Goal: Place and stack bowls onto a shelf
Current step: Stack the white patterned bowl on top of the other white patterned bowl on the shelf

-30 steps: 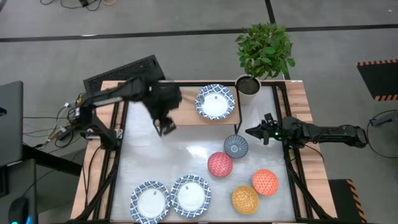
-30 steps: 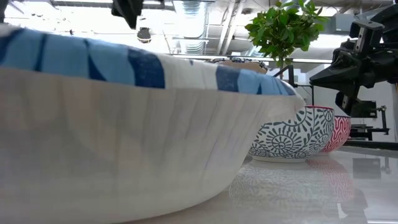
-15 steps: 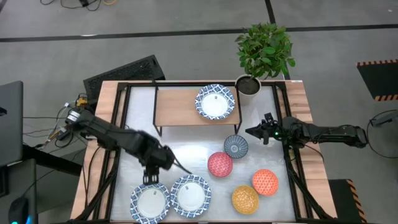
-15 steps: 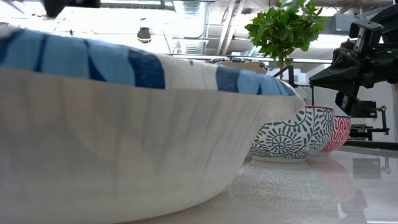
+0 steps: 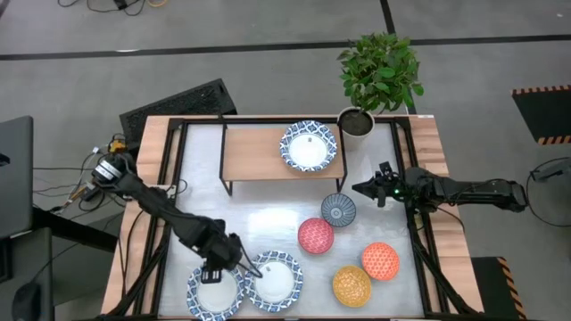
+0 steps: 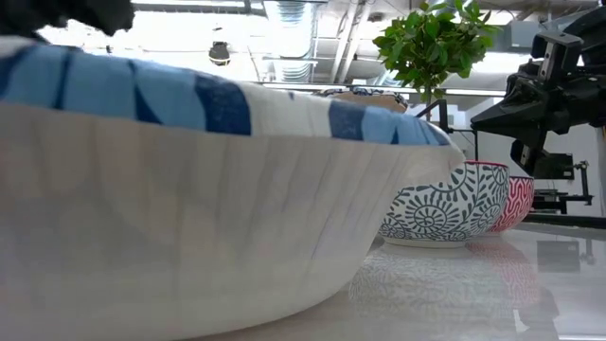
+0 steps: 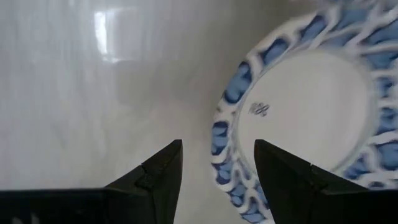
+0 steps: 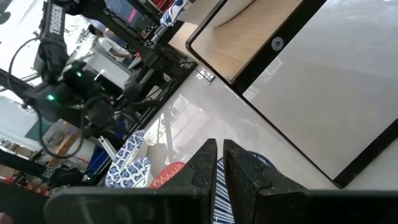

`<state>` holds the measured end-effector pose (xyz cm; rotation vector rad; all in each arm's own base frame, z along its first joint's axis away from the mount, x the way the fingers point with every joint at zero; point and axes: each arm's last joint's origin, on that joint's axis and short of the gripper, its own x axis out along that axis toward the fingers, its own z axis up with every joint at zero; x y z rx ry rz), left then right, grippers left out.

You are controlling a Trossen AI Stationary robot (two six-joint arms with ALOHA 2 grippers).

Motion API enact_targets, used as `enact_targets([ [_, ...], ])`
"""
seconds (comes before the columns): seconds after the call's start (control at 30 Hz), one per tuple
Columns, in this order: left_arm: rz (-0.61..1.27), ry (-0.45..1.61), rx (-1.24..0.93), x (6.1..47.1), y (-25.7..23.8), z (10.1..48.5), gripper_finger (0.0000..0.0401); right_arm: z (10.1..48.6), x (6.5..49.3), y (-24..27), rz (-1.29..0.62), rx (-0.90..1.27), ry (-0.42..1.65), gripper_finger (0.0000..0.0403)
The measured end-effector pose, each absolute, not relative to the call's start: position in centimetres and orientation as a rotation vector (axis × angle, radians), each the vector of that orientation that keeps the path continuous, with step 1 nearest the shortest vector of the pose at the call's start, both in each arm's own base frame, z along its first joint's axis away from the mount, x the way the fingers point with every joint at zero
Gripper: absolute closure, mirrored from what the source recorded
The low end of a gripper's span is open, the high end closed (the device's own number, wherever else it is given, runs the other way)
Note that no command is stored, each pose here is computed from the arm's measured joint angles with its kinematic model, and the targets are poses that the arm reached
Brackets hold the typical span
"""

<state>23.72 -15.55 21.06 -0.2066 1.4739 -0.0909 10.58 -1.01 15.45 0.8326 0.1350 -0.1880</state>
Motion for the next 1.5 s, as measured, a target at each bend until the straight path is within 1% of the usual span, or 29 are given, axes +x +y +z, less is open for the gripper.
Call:
enact_targets([
  [0.07,-0.094,1.473,-0.219,23.4,-15.6,20.2,0.0218,15.5,10.6,-1.0,-0.188,0.833,0.134,0.0346],
  [0.23,-0.172,1.442,-0.302,23.3,-16.1,18.4,0.0218,15.4,10.6,-1.0,-0.19,0.84,0.133,0.0346],
  [0.37,-0.146,1.459,-0.314,22.9,-15.9,17.6,0.0219,15.4,10.6,-1.0,-0.19,0.84,0.133,0.0346],
  [0.47,-0.148,1.452,-0.319,22.7,-15.8,17.1,0.0231,15.4,10.6,-1.0,-0.19,0.84,0.133,0.0346],
  [0.67,-0.172,1.401,-0.336,22.9,-15.8,16.4,0.0287,15.4,10.6,-1.0,-0.191,0.844,0.133,0.0346],
  [0.9,-0.158,1.419,-0.355,22.8,-15.8,16.4,0.0382,15.5,10.6,-1.0,-0.19,0.847,0.133,0.0346],
  [0.93,-0.157,1.42,-0.36,22.8,-15.8,16.4,0.0391,15.4,10.6,-1.0,-0.19,0.843,0.133,0.0346],
  [1.2,-0.123,1.487,-0.505,22.3,-16.0,16.9,0.04,15.5,10.6,-1.0,-0.19,0.842,0.133,0.0346],
  [1.33,-0.08,1.492,-0.636,21.6,-15.7,18.5,0.0401,15.4,10.6,-1.0,-0.19,0.842,0.134,0.0346],
  [1.5,0.018,1.431,-0.855,20.4,-14.7,21.9,0.0401,15.4,10.6,-1.0,-0.19,0.839,0.134,0.0346],
])
